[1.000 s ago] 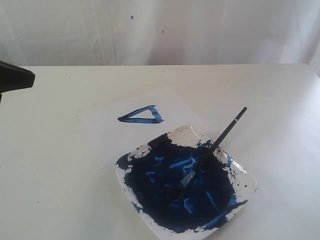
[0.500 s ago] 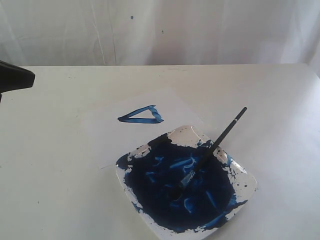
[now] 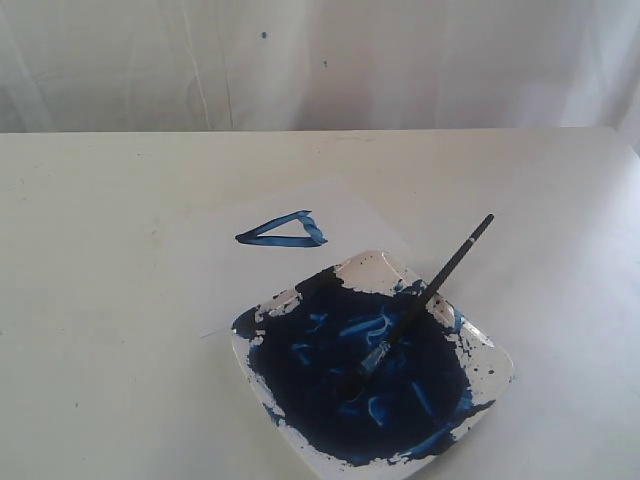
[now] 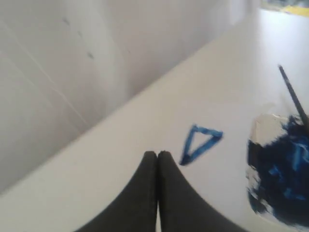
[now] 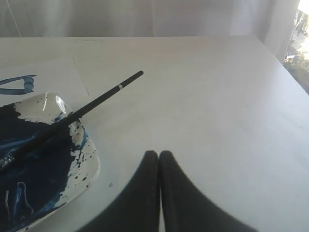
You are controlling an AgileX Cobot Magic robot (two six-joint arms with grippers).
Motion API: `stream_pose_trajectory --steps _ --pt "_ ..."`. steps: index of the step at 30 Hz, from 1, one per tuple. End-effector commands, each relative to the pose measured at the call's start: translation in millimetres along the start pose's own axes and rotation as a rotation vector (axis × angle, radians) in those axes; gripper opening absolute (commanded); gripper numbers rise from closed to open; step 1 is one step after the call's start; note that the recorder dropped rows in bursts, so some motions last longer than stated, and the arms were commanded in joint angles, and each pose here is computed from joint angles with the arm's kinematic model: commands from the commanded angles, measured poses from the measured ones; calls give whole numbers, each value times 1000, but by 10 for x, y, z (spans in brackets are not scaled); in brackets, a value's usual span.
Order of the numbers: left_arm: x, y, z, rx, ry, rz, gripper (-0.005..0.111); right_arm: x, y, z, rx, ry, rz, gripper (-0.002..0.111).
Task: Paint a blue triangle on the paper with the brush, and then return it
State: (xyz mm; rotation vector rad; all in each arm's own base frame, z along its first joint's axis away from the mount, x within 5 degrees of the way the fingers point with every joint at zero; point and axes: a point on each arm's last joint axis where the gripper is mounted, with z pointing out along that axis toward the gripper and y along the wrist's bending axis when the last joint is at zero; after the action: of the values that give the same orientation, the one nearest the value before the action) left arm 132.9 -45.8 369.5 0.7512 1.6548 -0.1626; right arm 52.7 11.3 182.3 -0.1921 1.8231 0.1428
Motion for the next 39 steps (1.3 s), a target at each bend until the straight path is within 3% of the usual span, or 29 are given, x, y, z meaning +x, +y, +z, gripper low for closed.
stream_pose_trajectory --steps 1,6,10,15,17,20,22,29,33,39 --pt "-68 -241 -598 -210 -218 84 0 -5 1 -3 -2 -11 4 0" --pt "46 -553 -995 -264 -354 145 0 -5 1 -3 -2 -11 4 0" --pt "65 -666 -1106 -229 -404 75 0 -5 1 -3 -2 -11 4 0" --pt "131 -626 -1018 -182 -395 -200 0 -5 1 -3 -2 -11 4 0" --pt "293 -546 -929 -248 -320 -322 0 -5 1 -3 -2 -11 4 0" --pt "666 -418 -794 -404 -197 -594 0 -5 1 -3 -2 -11 4 0" --pt "908 -374 -708 -491 -145 -663 0 -5 1 -3 -2 -11 4 0" --pt "1574 -547 -507 -500 9 -602 0 -5 1 -3 -2 -11 4 0" --pt "1962 -687 -414 -484 73 -632 0 -5 1 -3 -2 -11 4 0" --pt "2070 -733 -395 -475 150 -645 0 -5 1 -3 -2 -11 4 0"
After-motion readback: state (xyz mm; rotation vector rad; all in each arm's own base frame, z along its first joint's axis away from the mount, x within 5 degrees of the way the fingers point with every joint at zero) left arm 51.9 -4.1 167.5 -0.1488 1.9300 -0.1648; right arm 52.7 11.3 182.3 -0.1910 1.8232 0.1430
